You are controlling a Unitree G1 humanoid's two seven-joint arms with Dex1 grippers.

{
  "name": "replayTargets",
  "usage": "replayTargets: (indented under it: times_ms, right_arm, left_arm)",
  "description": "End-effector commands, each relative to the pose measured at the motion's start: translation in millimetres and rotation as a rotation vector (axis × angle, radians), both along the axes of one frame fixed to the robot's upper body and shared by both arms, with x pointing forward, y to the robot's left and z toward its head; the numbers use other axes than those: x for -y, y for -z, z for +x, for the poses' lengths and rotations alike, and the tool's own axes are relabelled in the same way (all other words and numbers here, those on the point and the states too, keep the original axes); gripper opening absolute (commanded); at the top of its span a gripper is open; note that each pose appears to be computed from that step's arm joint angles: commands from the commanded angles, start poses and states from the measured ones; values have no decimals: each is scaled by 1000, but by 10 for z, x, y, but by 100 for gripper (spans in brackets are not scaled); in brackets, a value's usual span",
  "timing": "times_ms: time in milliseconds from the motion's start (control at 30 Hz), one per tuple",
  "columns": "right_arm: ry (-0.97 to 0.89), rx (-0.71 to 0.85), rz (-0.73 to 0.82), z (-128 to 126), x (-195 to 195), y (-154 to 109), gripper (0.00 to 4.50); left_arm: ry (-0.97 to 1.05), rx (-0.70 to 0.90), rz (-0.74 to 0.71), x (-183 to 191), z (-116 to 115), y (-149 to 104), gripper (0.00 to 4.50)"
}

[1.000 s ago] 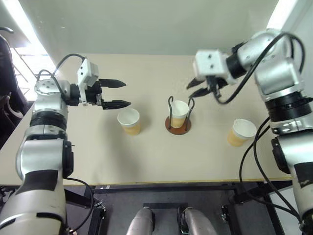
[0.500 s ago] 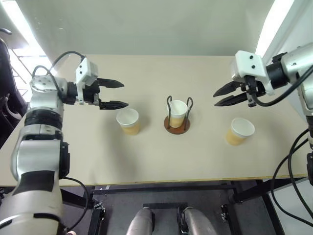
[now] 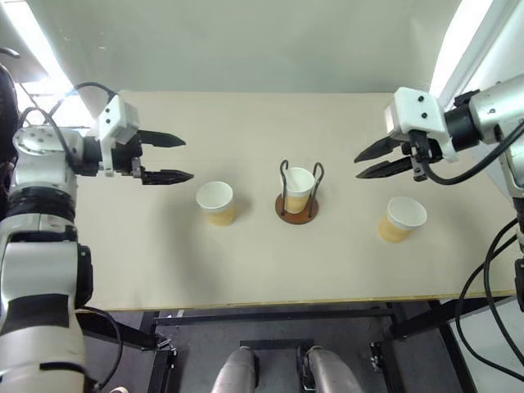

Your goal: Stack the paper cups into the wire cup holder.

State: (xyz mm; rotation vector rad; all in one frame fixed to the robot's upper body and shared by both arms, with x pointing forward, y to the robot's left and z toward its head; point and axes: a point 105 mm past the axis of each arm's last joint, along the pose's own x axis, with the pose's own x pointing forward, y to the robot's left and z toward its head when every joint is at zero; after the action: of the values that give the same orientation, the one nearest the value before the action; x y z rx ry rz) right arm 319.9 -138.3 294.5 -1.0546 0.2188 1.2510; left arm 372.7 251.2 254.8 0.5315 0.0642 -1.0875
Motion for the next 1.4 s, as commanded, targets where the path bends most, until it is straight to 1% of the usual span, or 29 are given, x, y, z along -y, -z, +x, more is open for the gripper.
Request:
replayTargets:
  times_ms: [33, 133, 267, 367, 500, 567, 700, 867, 967, 1133, 1233, 1400]
  right_arm:
    - [-17, 58, -14, -37, -1, -117, 124]
    - [0, 45, -49, -22, 85, -46, 124]
    - [13, 36, -86, -13, 175, 51, 124]
    - [17, 35, -104, -11, 208, 83, 124]
    - [16, 42, -111, 14, 237, 99, 124]
    - [1, 49, -78, 30, 214, 74, 124]
    - [-20, 41, 54, 63, 113, -57, 124]
    - [-45, 15, 139, 54, 31, -151, 124]
    - [-46, 11, 152, 71, 25, -169, 124]
    - [-41, -1, 130, 77, 56, -141, 124]
    - [-37, -14, 110, 63, 88, -132, 124]
    - [-29, -30, 91, 38, 132, -131, 124]
  left_arm:
    - [31, 19, -10, -11, -58, -99, 450]
    - [41, 14, 21, 9, -59, -76, 450]
    - [66, 26, 119, 53, -58, -37, 450]
    - [94, 63, 223, 74, -68, -27, 450]
    - [124, 92, 269, 115, -83, -54, 450]
    - [142, 98, 267, 154, -95, -73, 450]
    - [167, 106, 272, 208, -109, -83, 450]
    - [200, 98, 247, 297, -131, -96, 450]
    - [215, 81, 244, 362, -129, -111, 450]
    - [232, 93, 307, 426, -119, -177, 450]
    - [247, 119, 421, 440, -121, -210, 450]
    - [249, 110, 569, 404, -107, -142, 450]
